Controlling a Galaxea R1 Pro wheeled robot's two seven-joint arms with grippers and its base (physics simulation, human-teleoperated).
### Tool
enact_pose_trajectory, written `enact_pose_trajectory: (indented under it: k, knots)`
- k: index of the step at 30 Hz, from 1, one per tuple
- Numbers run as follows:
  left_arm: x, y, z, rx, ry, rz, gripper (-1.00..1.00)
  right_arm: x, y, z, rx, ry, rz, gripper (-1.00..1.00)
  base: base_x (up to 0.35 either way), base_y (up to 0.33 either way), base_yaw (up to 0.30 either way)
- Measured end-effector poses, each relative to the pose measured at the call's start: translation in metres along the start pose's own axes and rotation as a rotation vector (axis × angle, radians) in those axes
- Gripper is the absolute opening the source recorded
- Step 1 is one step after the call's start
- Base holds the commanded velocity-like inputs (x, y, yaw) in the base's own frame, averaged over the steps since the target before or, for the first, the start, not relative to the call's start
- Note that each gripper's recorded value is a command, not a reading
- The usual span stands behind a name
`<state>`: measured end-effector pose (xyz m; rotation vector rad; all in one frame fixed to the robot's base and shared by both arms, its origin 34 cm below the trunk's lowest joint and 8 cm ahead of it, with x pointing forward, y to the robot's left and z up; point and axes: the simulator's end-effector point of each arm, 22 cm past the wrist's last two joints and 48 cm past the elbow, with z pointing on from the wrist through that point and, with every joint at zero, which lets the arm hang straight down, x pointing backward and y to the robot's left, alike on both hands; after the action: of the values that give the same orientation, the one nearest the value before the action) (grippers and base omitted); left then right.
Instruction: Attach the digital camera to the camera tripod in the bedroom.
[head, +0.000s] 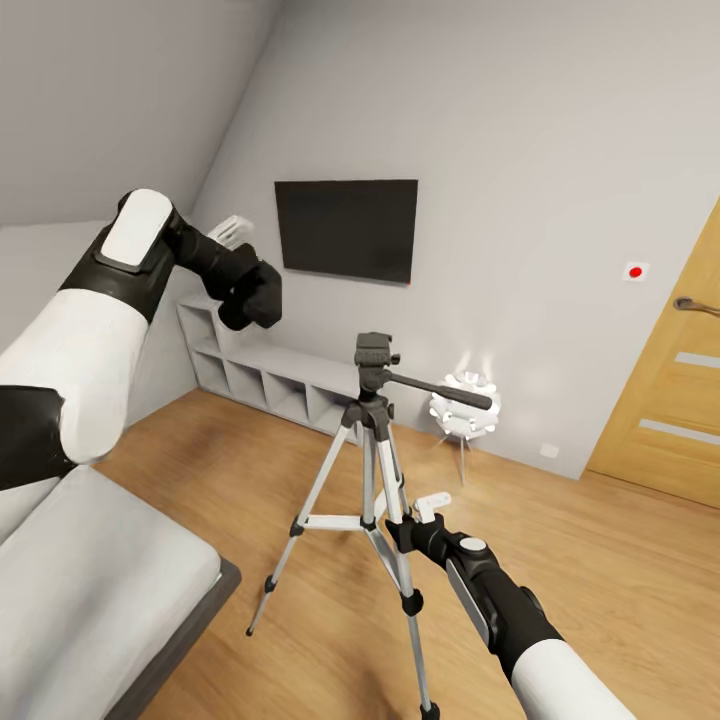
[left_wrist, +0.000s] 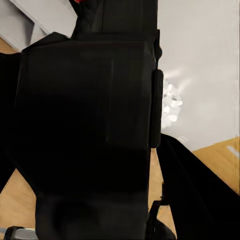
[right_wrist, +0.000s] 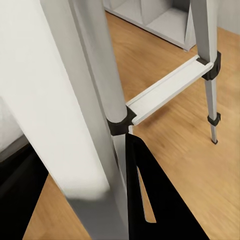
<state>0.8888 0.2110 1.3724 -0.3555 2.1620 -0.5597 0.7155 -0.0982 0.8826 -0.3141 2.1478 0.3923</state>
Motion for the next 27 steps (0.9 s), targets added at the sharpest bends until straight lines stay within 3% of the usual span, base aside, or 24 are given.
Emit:
enact_pose_trajectory:
  k: [3,8,14,17,27]
  knots:
    - [-0.025,-0.025,-0.021,0.012,-0.020,0.008,-1.00,0.000,-0.001,0.000,0.000,0.000,0.000,-1.00,0.000,0.000,0.000]
    - [-0.020,-0.033,-0.018,-0.020,-0.008,0.022,-1.00,-0.001,-0.001,0.000,0.002,0.001,-0.003,-1.00,0.000,0.000,0.000]
    - [-0.001,-0.004,0.000,-0.055,0.043,-0.010,-1.00,-0.002,-0.004,-0.001,0.004,0.002,-0.002,-1.00,0.000,0.000,0.000]
    - [-0.003,0.008,0.001,-0.059,0.038,-0.018,-1.00,-0.005,-0.005,-0.002,0.006,-0.003,-0.010,-1.00,0.000,0.000,0.000]
    - [0.011,0.014,0.012,-0.032,0.047,-0.020,-1.00,-0.006,-0.006,-0.003,0.008,-0.005,-0.016,-1.00,0.000,0.000,0.000]
